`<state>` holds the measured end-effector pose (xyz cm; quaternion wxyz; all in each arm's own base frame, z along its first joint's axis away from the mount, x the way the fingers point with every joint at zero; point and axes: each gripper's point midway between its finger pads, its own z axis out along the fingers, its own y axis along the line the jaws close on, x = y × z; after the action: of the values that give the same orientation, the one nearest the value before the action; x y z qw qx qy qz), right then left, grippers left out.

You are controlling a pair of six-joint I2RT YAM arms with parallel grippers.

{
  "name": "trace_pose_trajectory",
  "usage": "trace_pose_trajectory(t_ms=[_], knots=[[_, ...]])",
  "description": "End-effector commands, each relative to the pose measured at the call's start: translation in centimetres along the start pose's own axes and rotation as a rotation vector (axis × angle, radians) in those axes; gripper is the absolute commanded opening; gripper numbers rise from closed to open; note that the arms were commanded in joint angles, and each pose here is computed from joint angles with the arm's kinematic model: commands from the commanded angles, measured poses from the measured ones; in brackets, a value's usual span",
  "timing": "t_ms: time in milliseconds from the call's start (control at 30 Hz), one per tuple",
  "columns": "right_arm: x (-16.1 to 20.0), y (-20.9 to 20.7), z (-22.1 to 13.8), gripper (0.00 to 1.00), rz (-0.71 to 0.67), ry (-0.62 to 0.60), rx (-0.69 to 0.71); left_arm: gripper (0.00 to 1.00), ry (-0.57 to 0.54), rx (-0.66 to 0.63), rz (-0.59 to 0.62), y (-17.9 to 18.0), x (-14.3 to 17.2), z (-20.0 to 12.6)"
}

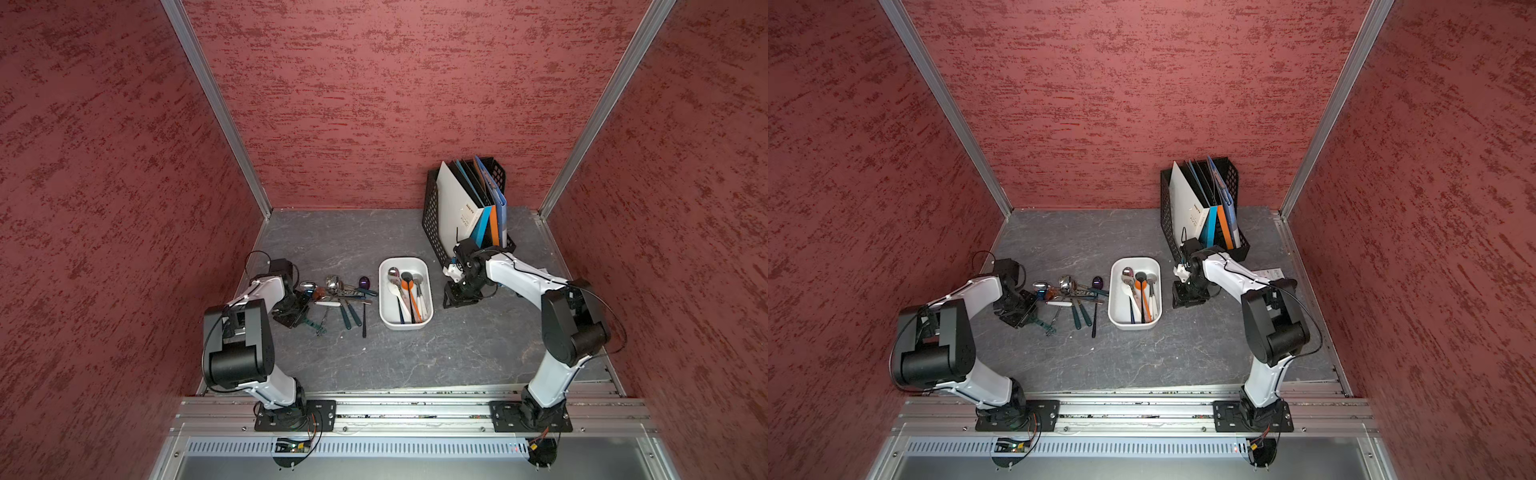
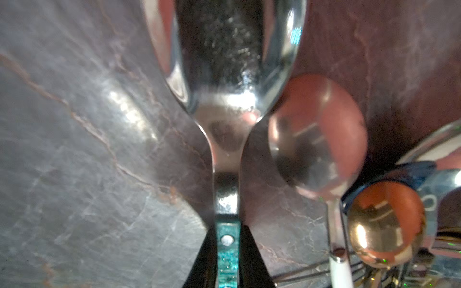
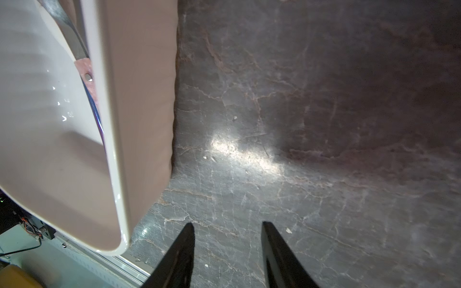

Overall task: Put the spoon into the storage box
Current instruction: Pick up the spoon from the center of the board.

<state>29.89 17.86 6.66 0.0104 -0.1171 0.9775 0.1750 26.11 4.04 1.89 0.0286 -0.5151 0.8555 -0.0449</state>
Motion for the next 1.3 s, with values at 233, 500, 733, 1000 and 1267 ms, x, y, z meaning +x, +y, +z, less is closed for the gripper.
trace_pose_trajectory(t_ms=[233, 500, 733, 1000, 1267], knots=[[-0.5, 1.0, -2.6, 0.46, 0.0, -0.058, -0.022, 0.18, -0.099, 0.004, 0.186, 0.8, 2.0, -4.4], [-0.2, 0.5, -3.5, 0.46, 0.012, -0.084, 0.018, 0.18, -0.121, 0.104, 0.425, -4.0, 5.2, -8.4], [0.8, 0.3, -4.0, 0.46, 0.052, -0.105, 0.027, 0.18, -0.064, 0.239, 0.691, -11.8, 11.0, -11.6], [1.8, -0.3, -4.8, 0.47, 0.077, -0.128, 0.061, 0.18, 0.005, 0.271, 0.942, -19.7, 18.5, -11.2], [2.9, -0.6, -4.7, 0.47, 0.091, -0.134, 0.069, 0.17, 0.152, 0.247, 1.019, -22.4, 23.7, -6.5]])
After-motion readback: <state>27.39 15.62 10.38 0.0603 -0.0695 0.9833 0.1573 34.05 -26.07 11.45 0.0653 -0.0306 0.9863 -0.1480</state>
